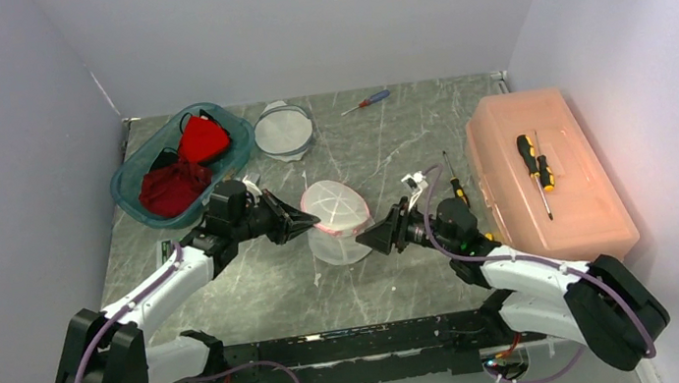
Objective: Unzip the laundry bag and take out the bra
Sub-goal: Unzip the laundry bag at the center of the board.
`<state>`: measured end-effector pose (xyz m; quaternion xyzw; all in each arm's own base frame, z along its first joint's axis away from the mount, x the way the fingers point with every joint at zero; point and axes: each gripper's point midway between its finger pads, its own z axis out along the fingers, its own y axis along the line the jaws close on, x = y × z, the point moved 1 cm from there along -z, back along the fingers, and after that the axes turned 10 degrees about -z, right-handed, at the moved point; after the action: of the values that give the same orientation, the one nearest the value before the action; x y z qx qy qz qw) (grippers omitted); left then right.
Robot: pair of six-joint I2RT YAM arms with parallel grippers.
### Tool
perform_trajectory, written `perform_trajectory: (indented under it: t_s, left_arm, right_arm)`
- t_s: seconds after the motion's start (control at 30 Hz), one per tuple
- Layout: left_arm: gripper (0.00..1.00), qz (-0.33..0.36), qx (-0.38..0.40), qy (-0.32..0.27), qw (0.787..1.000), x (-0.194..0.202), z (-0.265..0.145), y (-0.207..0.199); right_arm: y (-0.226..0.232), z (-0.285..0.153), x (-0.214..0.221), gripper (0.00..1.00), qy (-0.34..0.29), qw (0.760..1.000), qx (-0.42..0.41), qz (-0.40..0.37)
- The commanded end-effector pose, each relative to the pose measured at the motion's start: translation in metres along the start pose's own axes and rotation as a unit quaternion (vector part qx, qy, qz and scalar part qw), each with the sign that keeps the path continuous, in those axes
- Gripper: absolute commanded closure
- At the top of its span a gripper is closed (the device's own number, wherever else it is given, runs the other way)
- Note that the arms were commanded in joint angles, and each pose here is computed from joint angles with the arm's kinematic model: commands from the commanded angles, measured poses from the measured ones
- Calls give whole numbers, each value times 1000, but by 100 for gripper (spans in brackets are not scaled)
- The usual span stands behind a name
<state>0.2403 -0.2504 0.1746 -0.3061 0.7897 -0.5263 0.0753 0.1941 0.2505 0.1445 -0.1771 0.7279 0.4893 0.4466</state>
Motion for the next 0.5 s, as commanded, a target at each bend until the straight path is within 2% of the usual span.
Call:
perform_trajectory:
  t_s: [0.0,0.3,0.47]
  left_arm:
    - [97,9,26,11,1000,5,-5,-11]
    - [98,14,29,11,999,6,-7,-14]
    - [97,14,31,12,999,6,-7,-15]
  right_arm:
    - [12,12,-32,48,-44,998,-25,-32]
    - [11,21,-26,48,-28,998,-39,-29]
    - [14,23,-26,53,-27,998,-53,-28]
